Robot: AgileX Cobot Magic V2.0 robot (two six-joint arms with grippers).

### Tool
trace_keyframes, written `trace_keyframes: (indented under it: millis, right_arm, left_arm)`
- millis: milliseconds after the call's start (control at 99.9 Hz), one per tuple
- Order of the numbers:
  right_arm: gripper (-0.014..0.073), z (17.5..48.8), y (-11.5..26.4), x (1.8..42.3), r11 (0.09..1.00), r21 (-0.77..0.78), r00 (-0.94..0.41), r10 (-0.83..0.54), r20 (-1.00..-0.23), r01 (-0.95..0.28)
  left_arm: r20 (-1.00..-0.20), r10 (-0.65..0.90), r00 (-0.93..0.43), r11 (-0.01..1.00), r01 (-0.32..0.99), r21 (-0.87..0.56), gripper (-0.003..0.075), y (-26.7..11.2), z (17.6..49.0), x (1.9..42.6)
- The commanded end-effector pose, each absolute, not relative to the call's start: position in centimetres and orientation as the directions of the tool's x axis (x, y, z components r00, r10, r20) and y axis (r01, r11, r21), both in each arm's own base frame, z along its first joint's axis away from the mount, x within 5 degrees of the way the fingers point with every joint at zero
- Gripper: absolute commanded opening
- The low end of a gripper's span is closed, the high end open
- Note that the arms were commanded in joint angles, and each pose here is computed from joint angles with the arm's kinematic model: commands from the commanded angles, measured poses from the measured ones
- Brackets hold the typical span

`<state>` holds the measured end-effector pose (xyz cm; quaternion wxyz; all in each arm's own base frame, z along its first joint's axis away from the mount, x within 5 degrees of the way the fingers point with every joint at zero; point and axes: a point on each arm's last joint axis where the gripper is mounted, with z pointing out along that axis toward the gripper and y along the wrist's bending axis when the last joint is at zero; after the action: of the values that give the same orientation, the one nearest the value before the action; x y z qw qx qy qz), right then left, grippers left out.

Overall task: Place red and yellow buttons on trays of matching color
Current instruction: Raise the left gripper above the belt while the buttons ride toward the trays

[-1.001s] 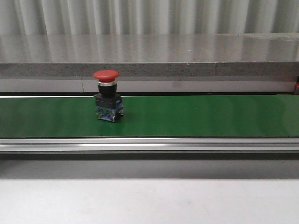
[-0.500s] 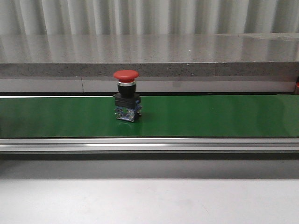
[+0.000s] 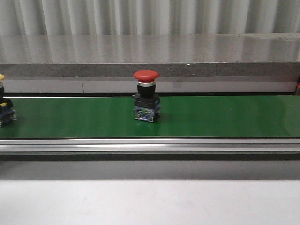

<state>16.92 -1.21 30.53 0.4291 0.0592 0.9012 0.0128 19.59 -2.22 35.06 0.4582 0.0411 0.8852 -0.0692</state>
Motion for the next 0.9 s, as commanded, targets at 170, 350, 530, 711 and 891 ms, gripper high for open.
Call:
trace_keyframes:
  millis: [170,350,530,711,891]
  right_arm:
    - [-0.0066,32.2,-1.2,17.1,0.994,0.068,-0.544,0.104,-0.833,0.087]
    - [-0.0066,32.2,-1.2,17.1,0.994,0.068,-0.544,0.104,-0.833,0.087]
    - [-0.0066,32.2,-1.2,17.1,0.994,0.068,-0.544,0.104,-0.833,0.087]
    - [-0.0066,32.2,-1.2,17.1,0.994,0.068,-0.544,0.104,-0.833,0.087]
    - [-0.0051,32.1,-1.2,17.1,0.994,0.068,-0.550,0.104,-0.829,0.086]
  left_arm:
    - [-0.936,-0.028,-0.351,0.988,0.134,-0.080,0.0615,-1.8,34.9,14.6]
    - [-0.952,-0.033,-0.303,0.988,0.135,-0.077,0.0401,-1.6,33.6,11.9]
    - [-0.954,-0.033,-0.300,0.988,0.135,-0.077,0.0108,-1.6,32.8,11.1]
    - [-0.956,-0.035,-0.291,0.988,0.133,-0.077,-0.0020,-1.5,32.8,11.2]
    - [-0.957,-0.036,-0.287,0.988,0.132,-0.077,-0.0020,-1.5,32.8,11.2]
